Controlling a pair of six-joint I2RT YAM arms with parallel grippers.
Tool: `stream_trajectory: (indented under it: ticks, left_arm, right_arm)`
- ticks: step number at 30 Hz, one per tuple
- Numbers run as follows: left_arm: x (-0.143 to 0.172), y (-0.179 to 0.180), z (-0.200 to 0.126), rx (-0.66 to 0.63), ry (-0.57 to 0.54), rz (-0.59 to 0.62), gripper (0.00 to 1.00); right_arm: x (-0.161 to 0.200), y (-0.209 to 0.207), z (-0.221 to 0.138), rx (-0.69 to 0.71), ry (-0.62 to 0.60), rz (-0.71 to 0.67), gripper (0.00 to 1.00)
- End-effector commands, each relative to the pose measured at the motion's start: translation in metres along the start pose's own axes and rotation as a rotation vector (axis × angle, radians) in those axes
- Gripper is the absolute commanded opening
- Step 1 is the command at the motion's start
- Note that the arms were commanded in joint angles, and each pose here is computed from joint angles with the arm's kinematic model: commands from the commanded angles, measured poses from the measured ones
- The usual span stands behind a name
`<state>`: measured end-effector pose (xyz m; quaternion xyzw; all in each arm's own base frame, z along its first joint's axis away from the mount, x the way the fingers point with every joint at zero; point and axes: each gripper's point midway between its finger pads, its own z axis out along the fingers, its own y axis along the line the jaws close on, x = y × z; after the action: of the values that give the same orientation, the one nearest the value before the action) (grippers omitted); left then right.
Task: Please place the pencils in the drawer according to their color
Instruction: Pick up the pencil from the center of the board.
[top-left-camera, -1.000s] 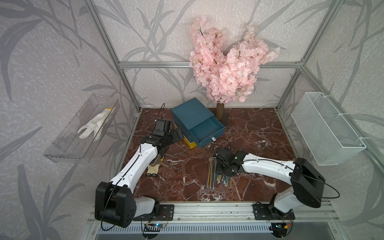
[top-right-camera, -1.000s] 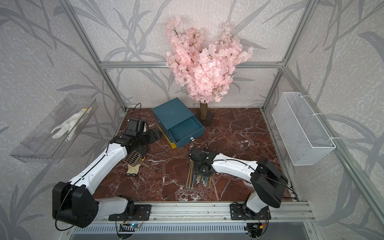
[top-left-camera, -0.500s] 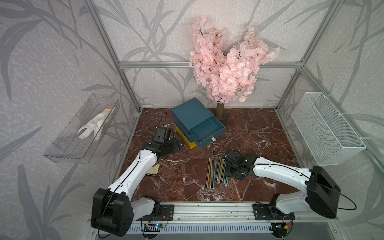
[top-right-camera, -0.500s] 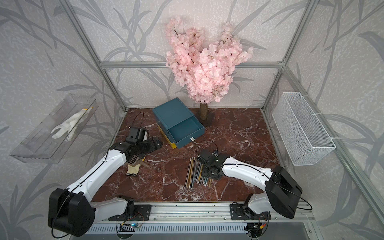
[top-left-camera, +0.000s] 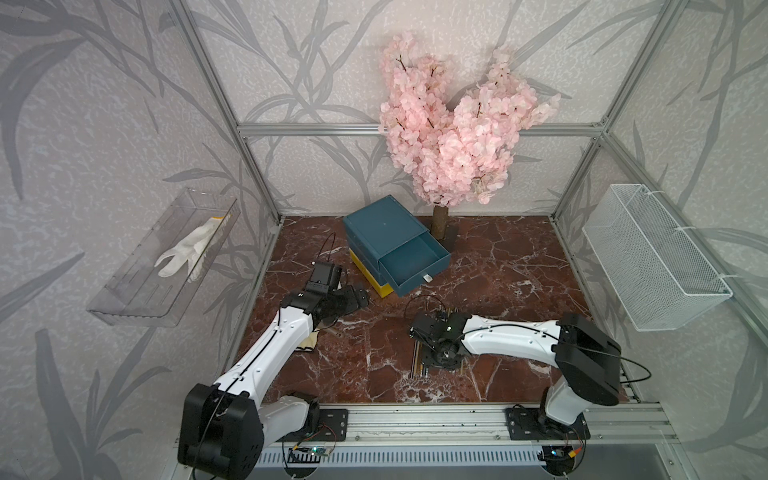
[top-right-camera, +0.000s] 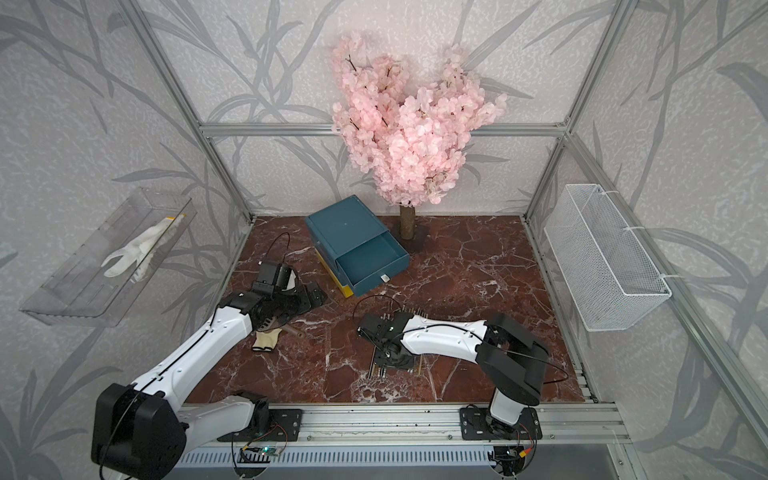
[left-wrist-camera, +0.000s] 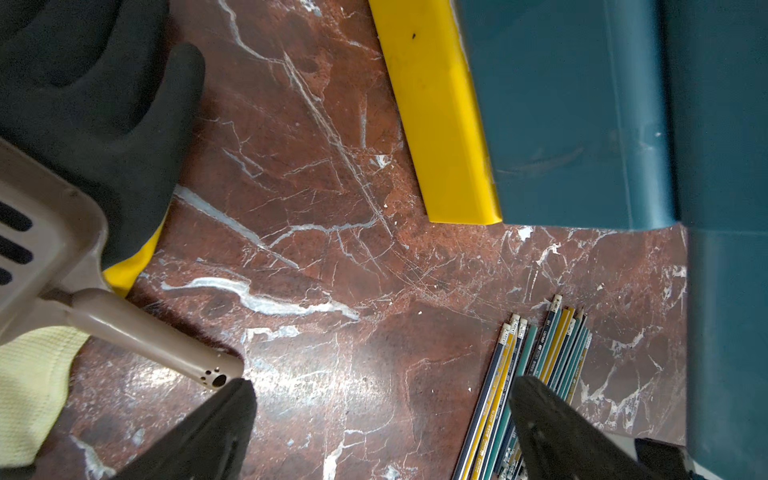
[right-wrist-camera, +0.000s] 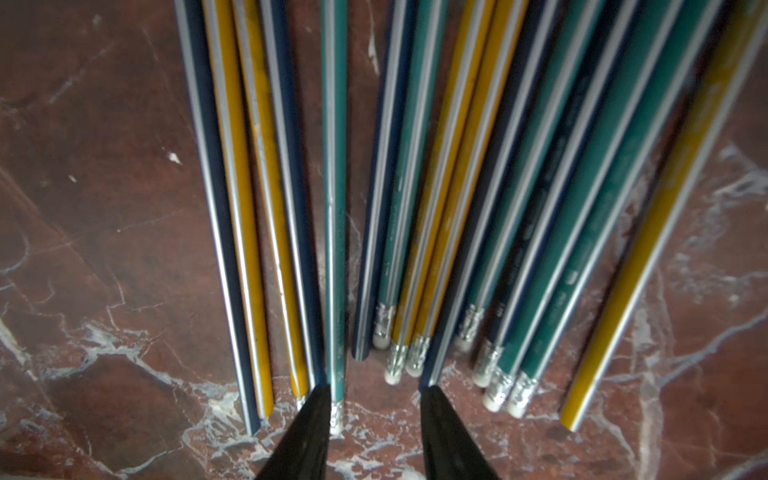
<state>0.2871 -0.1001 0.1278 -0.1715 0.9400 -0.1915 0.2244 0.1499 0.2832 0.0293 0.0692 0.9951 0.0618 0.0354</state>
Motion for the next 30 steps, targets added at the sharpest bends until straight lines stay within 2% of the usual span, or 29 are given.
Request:
stream_trajectory:
  ticks: [1, 10, 30]
  left_arm:
    - [-0.001, -0.005, -0.003, 0.027, -0.017, 0.008, 1.00]
    - [-0.005, -0.009, -0.011, 0.047, -0.046, 0.019, 1.00]
    - [-0.002, -0.006, -0.013, 0.053, -0.059, 0.020, 1.00]
  right_arm:
    - [0.007, 0.000, 0.005, 0.033, 0.032, 0.002, 0.36]
    - [0.009, 0.004, 0.013, 0.049, 0.057, -0.014, 0.30]
    - [0.025, -0.012, 0.028, 0.103, 0.135, -0.007, 0.23]
